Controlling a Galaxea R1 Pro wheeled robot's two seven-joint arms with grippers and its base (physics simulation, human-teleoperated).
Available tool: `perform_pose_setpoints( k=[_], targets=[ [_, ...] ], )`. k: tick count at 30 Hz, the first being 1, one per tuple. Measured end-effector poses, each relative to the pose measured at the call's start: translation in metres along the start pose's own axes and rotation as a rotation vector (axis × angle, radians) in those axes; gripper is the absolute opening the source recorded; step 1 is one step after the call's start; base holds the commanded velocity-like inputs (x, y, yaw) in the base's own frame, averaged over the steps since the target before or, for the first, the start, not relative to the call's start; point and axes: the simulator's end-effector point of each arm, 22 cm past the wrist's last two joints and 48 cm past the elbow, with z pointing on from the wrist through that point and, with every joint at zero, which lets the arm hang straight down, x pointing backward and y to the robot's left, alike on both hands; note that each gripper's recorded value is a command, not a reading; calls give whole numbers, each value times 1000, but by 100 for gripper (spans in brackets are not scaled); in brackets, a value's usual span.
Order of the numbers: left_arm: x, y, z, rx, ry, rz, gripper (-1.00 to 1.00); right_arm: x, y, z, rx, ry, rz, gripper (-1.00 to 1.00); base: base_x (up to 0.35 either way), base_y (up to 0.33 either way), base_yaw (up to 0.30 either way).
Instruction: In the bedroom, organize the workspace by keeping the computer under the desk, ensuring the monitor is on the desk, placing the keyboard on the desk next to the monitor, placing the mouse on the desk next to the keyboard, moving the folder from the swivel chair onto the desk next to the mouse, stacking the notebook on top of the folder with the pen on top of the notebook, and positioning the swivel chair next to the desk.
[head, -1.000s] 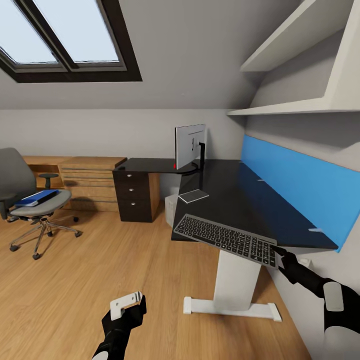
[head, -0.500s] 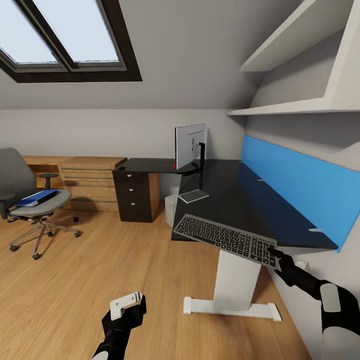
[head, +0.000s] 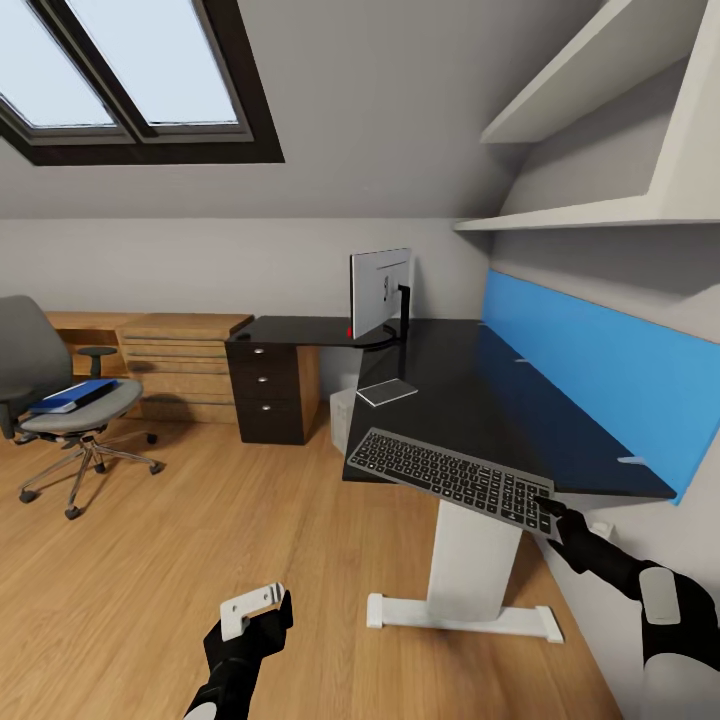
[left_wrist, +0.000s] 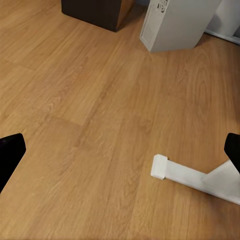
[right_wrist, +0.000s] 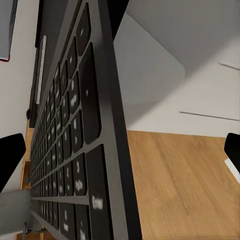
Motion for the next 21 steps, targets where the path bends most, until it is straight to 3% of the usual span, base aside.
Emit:
perform_pose_setpoints(
  k=[21],
  targets=[
    [1, -1, 0, 0, 2, -1, 100, 0, 12, 0, -52, 2, 0, 100, 0, 0, 0]
  ],
)
